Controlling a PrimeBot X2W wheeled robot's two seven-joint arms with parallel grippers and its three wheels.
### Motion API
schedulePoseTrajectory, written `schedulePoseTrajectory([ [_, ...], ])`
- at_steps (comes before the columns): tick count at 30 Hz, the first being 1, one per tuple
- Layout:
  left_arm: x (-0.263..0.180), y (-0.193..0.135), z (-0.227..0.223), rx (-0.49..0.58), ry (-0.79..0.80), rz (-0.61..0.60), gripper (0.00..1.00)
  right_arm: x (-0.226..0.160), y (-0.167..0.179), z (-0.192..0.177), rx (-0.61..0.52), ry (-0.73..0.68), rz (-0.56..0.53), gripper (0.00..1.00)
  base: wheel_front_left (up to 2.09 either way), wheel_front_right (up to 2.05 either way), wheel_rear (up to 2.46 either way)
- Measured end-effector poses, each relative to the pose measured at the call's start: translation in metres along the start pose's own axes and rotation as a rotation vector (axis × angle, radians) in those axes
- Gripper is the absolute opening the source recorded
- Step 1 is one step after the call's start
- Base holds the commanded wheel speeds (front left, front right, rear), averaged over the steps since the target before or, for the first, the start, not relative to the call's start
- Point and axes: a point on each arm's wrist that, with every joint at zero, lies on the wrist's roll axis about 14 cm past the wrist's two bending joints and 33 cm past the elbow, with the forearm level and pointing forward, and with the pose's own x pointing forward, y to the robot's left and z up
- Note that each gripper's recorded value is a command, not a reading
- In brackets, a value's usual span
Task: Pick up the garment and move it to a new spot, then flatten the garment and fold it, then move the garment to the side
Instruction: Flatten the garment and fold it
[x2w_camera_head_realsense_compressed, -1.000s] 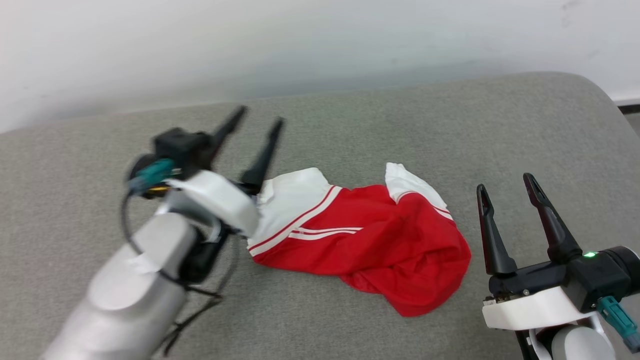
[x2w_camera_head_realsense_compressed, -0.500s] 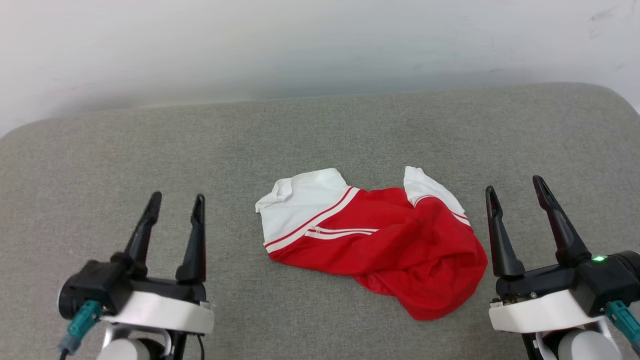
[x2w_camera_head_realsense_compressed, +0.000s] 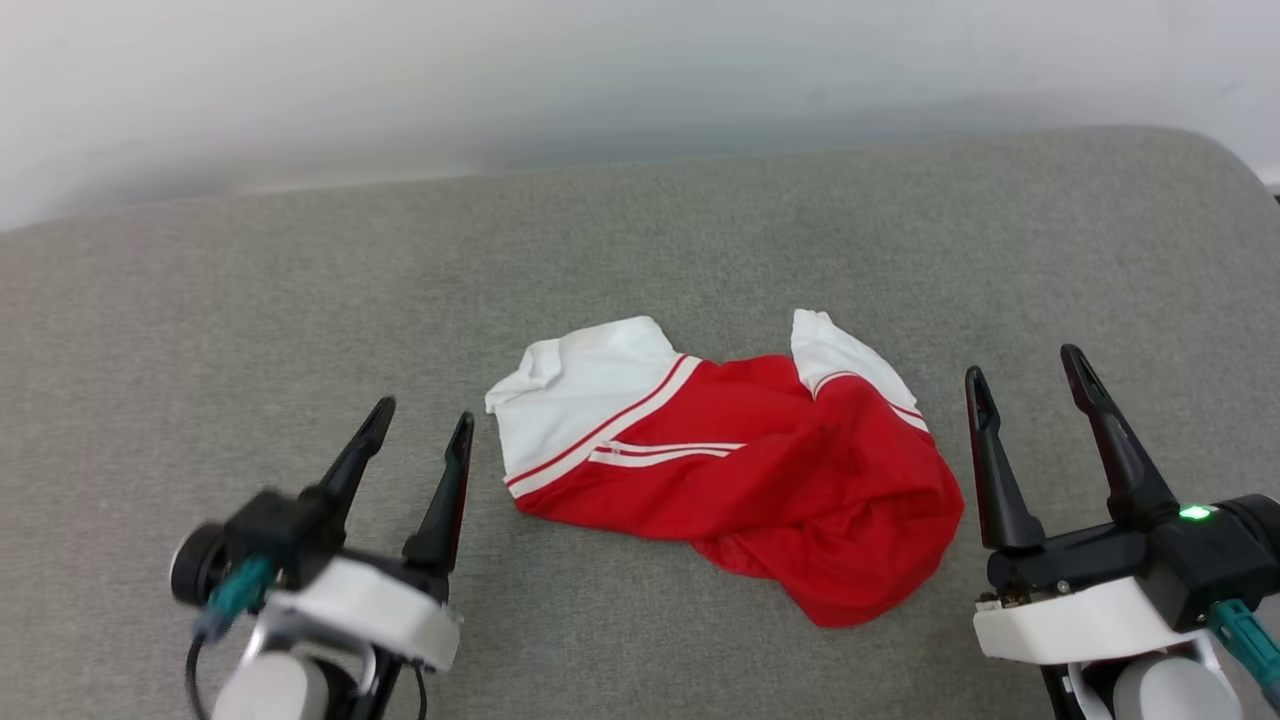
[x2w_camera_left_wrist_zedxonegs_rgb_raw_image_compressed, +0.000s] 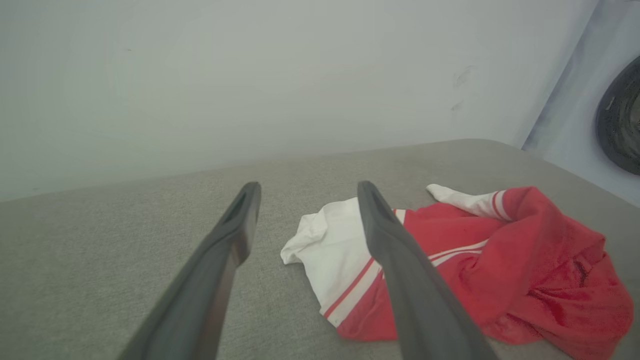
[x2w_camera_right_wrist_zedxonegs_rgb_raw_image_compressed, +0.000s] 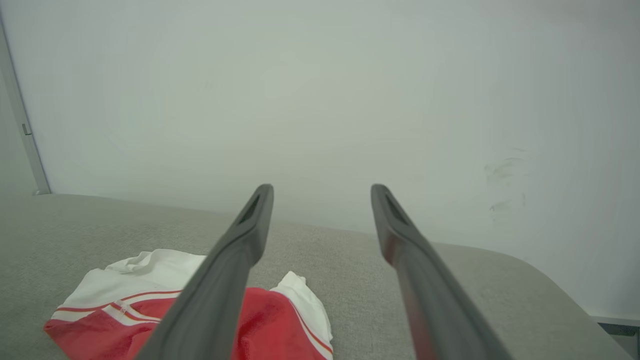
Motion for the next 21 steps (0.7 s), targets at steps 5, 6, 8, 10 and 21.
schedulePoseTrajectory([
  [5,0.033,-0.006,-0.03,0.057,0.226,-0.115,1.0,0.006,-0.006,-0.009,-0.005,0.018,-0.012,1.0,0.0,0.0,0.0],
  [6,0.041,-0.008,-0.035,0.058,0.269,-0.136,1.0,0.007,-0.007,-0.011,-0.006,0.021,-0.014,1.0,0.0,0.0,0.0],
  [8,0.056,-0.018,-0.042,0.012,0.355,-0.186,1.0,0.008,-0.009,-0.017,0.0,0.037,-0.021,1.0,0.0,0.0,0.0],
  [10,0.066,-0.023,-0.054,0.045,0.469,-0.242,1.0,0.008,-0.011,-0.022,0.001,0.051,-0.028,1.0,0.0,0.0,0.0],
  [21,0.086,-0.001,-0.122,0.118,0.999,-0.278,1.0,0.007,-0.03,-0.04,0.006,0.099,-0.082,1.0,0.0,0.0,0.0],
])
